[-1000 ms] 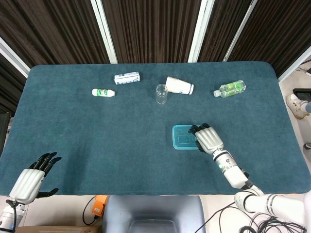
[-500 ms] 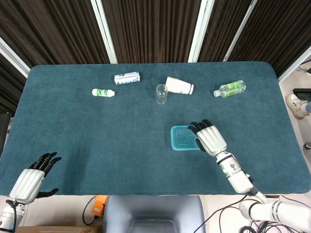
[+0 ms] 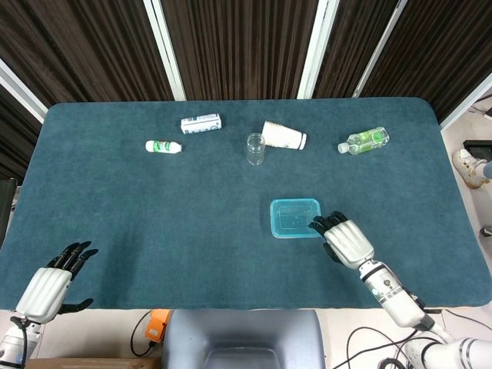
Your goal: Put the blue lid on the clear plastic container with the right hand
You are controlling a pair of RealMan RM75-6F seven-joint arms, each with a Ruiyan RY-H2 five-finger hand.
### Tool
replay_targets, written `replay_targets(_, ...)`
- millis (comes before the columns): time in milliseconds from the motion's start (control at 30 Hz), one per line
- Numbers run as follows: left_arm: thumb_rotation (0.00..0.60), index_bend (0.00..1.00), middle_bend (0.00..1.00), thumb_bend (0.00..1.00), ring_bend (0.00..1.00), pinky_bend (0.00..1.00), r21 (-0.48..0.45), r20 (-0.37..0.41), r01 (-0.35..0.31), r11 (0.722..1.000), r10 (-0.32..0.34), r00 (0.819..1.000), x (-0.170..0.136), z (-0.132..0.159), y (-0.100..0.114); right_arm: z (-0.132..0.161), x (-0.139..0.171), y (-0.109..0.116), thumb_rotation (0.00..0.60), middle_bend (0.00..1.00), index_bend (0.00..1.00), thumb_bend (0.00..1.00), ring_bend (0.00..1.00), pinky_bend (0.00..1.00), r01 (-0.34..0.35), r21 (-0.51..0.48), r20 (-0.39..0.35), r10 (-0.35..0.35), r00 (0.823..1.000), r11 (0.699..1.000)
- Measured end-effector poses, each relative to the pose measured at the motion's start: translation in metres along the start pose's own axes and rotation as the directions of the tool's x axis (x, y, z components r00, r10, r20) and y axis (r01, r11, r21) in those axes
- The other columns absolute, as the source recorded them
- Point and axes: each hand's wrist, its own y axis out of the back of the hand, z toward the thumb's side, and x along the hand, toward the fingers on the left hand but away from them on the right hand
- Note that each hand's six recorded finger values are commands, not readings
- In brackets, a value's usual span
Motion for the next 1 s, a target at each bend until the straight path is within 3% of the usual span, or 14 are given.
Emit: replay_targets(1000,0.6,0.17,0.07,0.48,0.08,0.3,-0.007,-0.004,-0.002,1.0,0.002,1.0,0.0,-0.002,0.001,0.0,-0.01,-0.026,0.6,0.32,0.36,0.64,0.32,0.32,-0.085,-0.045,-0.021,0.084,0.996,0.995)
